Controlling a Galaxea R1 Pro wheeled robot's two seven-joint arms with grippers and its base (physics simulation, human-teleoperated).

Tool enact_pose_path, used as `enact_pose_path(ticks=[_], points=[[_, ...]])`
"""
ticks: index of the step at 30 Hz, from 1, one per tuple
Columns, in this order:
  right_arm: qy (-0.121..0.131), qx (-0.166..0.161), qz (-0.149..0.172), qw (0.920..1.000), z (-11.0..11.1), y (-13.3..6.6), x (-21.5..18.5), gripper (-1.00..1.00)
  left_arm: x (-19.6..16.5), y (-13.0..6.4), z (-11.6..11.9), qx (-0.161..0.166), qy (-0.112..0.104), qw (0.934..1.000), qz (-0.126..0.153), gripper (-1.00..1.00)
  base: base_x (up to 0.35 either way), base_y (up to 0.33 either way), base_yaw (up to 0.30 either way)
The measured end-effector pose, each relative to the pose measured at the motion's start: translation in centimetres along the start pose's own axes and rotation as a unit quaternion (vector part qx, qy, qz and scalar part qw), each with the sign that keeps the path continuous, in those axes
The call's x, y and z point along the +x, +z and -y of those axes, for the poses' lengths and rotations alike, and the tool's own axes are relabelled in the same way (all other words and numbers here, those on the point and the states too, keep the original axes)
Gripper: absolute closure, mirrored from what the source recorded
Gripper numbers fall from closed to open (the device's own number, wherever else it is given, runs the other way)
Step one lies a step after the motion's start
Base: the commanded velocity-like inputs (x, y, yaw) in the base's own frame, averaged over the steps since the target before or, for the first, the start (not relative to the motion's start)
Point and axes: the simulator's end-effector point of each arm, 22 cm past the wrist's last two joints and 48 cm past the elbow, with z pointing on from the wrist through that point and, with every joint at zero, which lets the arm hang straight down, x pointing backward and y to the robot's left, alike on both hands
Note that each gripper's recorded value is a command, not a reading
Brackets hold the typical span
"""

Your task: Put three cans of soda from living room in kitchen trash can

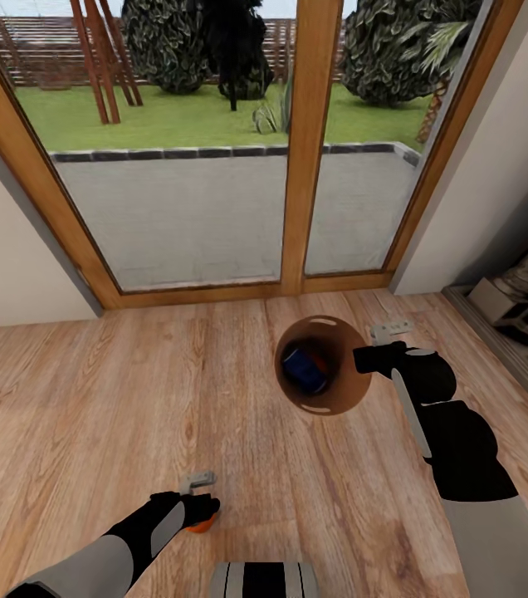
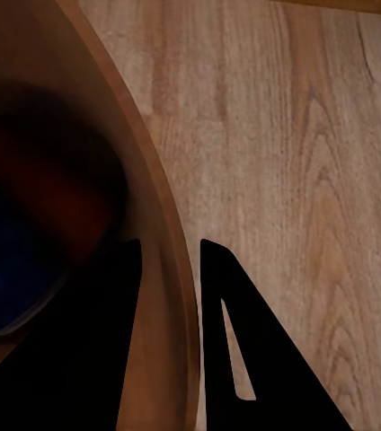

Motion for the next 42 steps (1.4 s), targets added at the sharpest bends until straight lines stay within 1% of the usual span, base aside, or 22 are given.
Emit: enact_pose_path(ticks=[3,26,27,42], points=[[0.000,0.000,-0.005,1.0000,-0.02,0.42,0.44,1.00,0.32,0.29,-0.09,-0.001,-0.001,1.0000,-0.004,-1.00,0.000,0.000,0.000],[0.001,0.002,-0.004,1.0000,0.23,0.39,0.43,1.00,0.30,0.28,-0.17,0.000,-0.006,1.0000,-0.004,-1.00,0.000,0.000,0.000],[0.001,0.002,-0.004,1.0000,0.21,0.39,0.43,1.00,0.30,0.28,-0.17,0.000,-0.006,1.0000,-0.004,1.00,0.000,0.000,0.000],[0.000,0.001,-0.004,1.0000,0.11,0.39,0.42,1.00,0.19,0.29,-0.14,-0.001,-0.007,1.0000,0.000,1.00,0.000,0.000,0.000]])
